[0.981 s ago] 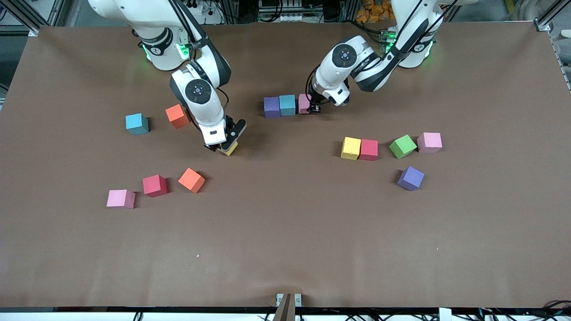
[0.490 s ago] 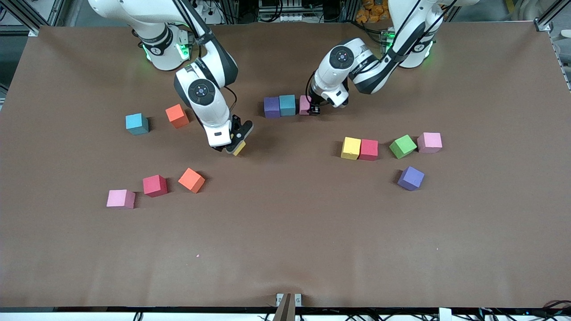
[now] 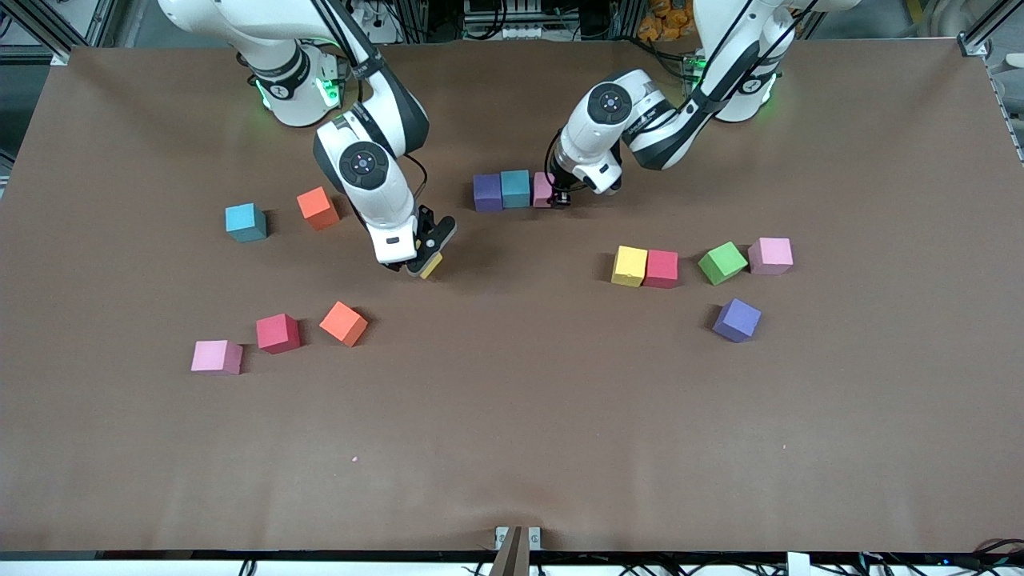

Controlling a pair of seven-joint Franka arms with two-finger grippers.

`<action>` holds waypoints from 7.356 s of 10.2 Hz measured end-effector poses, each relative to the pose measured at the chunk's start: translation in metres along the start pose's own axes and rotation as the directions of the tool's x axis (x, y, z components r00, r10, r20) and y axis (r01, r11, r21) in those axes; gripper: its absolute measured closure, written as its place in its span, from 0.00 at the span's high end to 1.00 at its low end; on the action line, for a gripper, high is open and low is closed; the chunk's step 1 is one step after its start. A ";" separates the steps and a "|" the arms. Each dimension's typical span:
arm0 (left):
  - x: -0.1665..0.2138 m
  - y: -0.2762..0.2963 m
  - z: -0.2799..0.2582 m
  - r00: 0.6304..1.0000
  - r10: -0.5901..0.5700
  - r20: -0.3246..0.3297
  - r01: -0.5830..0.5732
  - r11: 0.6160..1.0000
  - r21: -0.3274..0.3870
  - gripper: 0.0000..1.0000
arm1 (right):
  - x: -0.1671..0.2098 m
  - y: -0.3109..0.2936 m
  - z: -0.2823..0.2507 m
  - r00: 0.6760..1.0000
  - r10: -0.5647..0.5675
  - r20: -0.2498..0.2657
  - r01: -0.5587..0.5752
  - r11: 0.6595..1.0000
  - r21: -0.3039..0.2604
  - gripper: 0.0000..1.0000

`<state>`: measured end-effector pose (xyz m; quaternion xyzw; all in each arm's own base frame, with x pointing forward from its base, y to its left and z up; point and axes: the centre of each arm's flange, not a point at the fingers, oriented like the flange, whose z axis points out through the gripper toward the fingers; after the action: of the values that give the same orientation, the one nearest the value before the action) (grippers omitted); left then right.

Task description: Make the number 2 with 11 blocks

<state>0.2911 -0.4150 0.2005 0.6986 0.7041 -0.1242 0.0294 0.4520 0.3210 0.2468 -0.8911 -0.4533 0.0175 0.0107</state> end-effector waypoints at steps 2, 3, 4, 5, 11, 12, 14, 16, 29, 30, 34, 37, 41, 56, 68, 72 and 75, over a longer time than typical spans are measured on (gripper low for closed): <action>0.000 -0.003 0.005 1.000 0.003 -0.009 -0.003 1.000 0.005 0.56 | 0.004 0.002 -0.005 1.000 0.001 -0.006 -0.001 1.000 -0.002 0.55; 0.000 -0.004 0.007 1.000 0.006 -0.012 -0.006 1.000 0.007 0.56 | 0.004 0.002 -0.006 1.000 0.002 -0.007 -0.002 1.000 -0.002 0.55; -0.001 -0.004 0.008 1.000 0.006 -0.011 -0.006 1.000 0.007 0.56 | 0.005 0.002 -0.006 1.000 0.002 -0.007 -0.002 1.000 -0.002 0.55; -0.002 -0.004 0.008 1.000 0.006 -0.011 -0.006 1.000 0.007 0.56 | 0.004 0.002 -0.006 1.000 0.002 -0.006 -0.002 1.000 -0.002 0.55; -0.006 0.001 0.010 1.000 0.000 -0.003 0.000 1.000 0.010 0.65 | 0.004 0.002 -0.006 1.000 0.002 -0.005 -0.002 1.000 -0.001 0.55; -0.005 0.002 0.012 1.000 -0.003 -0.004 0.003 1.000 0.014 0.76 | 0.004 0.002 -0.006 1.000 0.002 -0.005 -0.002 1.000 -0.001 0.55; -0.003 0.002 0.015 1.000 -0.008 -0.006 0.008 1.000 0.021 1.00 | 0.004 0.002 -0.006 1.000 0.002 -0.004 -0.002 1.000 -0.001 0.55; -0.004 0.004 0.015 1.000 -0.010 -0.005 0.010 1.000 0.020 1.00 | 0.004 0.001 -0.006 1.000 0.010 0.001 -0.010 1.000 0.001 0.55; -0.009 0.034 -0.073 0.994 0.041 -0.101 -0.049 0.996 -0.076 1.00 | 0.052 -0.061 0.000 0.902 0.432 -0.007 -0.431 0.900 0.072 0.55; -0.008 0.044 -0.086 0.988 0.090 -0.124 -0.099 0.993 -0.067 1.00 | 0.056 -0.065 0.001 0.888 0.460 -0.005 -0.459 0.886 0.073 0.55; 0.067 0.122 -0.138 0.932 0.308 -0.188 -0.314 0.950 0.001 1.00 | 0.087 -0.114 0.002 0.806 0.592 0.024 -0.592 0.803 0.070 0.55; 0.127 0.178 -0.183 0.859 0.478 -0.184 -0.489 0.872 -0.017 1.00 | 0.109 -0.142 0.011 0.745 0.666 0.035 -0.667 0.742 0.064 0.55; 0.140 0.214 -0.212 0.637 0.736 -0.229 -0.750 0.661 0.038 1.00 | 0.140 -0.188 0.033 0.661 0.750 0.035 -0.750 0.658 0.061 0.55; 0.064 0.199 -0.104 -0.020 0.988 -0.154 -0.958 0.026 0.286 1.00 | 0.145 -0.247 0.056 0.615 0.786 0.052 -0.788 0.614 0.035 0.80; 0.070 0.205 -0.053 -0.232 0.964 -0.128 -0.943 -0.191 0.274 1.00 | 0.151 -0.218 -0.019 0.605 0.795 0.043 -0.796 0.603 0.052 1.00; 0.088 0.210 -0.052 -0.214 0.970 -0.119 -0.945 -0.174 0.279 1.00 | 0.119 -0.132 -0.048 0.634 0.772 0.040 -0.773 0.633 0.046 1.00; 0.094 0.211 -0.051 -0.207 0.972 -0.115 -0.946 -0.168 0.278 1.00 | 0.078 -0.040 -0.105 0.629 0.774 0.075 -0.777 0.628 0.045 1.00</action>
<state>0.5047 -0.3133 0.2011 0.9954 -0.0920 0.0145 -0.0205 0.4701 0.4078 0.3515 -0.9977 -0.0253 0.0583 0.0238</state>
